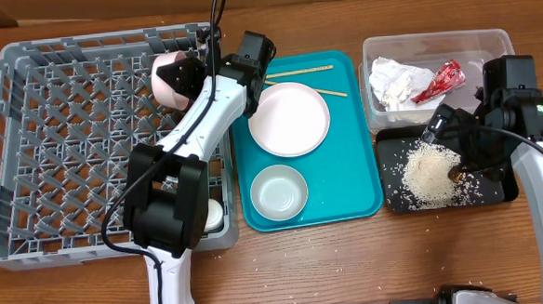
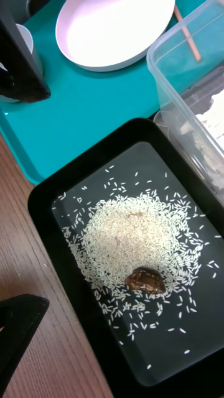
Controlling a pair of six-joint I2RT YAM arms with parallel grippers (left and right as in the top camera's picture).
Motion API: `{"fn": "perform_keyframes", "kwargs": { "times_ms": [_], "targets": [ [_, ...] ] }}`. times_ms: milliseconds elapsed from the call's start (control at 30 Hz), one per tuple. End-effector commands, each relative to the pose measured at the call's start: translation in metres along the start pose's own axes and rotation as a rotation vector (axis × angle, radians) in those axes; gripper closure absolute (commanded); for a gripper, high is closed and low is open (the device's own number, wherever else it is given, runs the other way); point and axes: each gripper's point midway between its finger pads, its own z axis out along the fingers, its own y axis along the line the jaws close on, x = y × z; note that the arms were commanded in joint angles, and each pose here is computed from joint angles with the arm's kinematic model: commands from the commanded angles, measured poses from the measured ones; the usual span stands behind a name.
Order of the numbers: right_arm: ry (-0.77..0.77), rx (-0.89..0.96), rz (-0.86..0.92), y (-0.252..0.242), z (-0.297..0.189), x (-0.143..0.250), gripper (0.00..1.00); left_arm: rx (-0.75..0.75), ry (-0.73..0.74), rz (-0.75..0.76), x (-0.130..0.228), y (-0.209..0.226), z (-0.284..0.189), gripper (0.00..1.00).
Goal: Sort waste into correct bins and load items into the dishwasher
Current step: 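Carry the pink bowl left and stand it in the dish rack, then move left gripper to the pale green bowl and grasp its rim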
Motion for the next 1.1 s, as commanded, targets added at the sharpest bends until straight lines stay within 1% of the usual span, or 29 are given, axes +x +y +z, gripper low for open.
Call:
{"fn": "perform_keyframes", "kwargs": {
  "times_ms": [0, 67, 100, 200, 267, 333, 400, 500, 633, 733, 867, 1067],
  "targets": [
    [-0.025, 0.006, 0.002, -0.001, -0.003, -0.004, 0.00, 0.106, 0.014, 0.019, 0.004, -0.022, -0.002, 0.96],
    [-0.025, 0.006, 0.002, -0.001, -0.003, -0.004, 0.00, 0.138, 0.020, 0.030, 0.006, -0.027, -0.003, 0.95],
    [-0.025, 0.006, 0.002, -0.001, -0.003, -0.004, 0.00, 0.153, 0.024, 0.037, 0.008, -0.029, -0.003, 0.90],
    [-0.025, 0.006, 0.002, -0.001, -0.003, -0.004, 0.00, 0.207, 0.033, 0.045, 0.010, -0.038, -0.005, 0.44],
    [-0.025, 0.006, 0.002, -0.001, -0.003, -0.004, 0.00, 0.238, 0.036, 0.045, 0.011, -0.043, -0.006, 0.31],
    [-0.025, 0.006, 0.002, -0.001, -0.003, -0.004, 0.00, 0.268, 0.036, 0.049, 0.011, -0.049, -0.010, 0.24],
    [-0.025, 0.006, 0.002, -0.001, -0.003, -0.004, 0.00, 0.289, 0.033, 0.051, 0.011, -0.053, -0.013, 0.22],
    [-0.025, 0.006, 0.002, -0.001, -0.003, -0.004, 0.00, 0.317, 0.026, 0.056, 0.010, -0.058, -0.020, 0.21],
    [-0.025, 0.006, 0.002, -0.001, -0.003, -0.004, 0.00, 0.414, 0.032, 0.053, 0.010, -0.064, -0.030, 0.21],
    [-0.025, 0.006, 0.002, -0.001, -0.003, -0.004, 0.00, 0.550, 0.044, 0.001, 0.007, -0.062, -0.045, 0.20],
    [-0.025, 0.006, 0.002, -0.001, -0.003, -0.004, 0.00, 0.749, 0.032, -0.095, -0.007, -0.047, -0.071, 0.13],
    [-0.025, 0.006, 0.002, -0.001, -0.003, -0.004, 0.00, 1.118, -0.059, -0.222, -0.025, 0.010, -0.137, 0.10]
  ]
}}
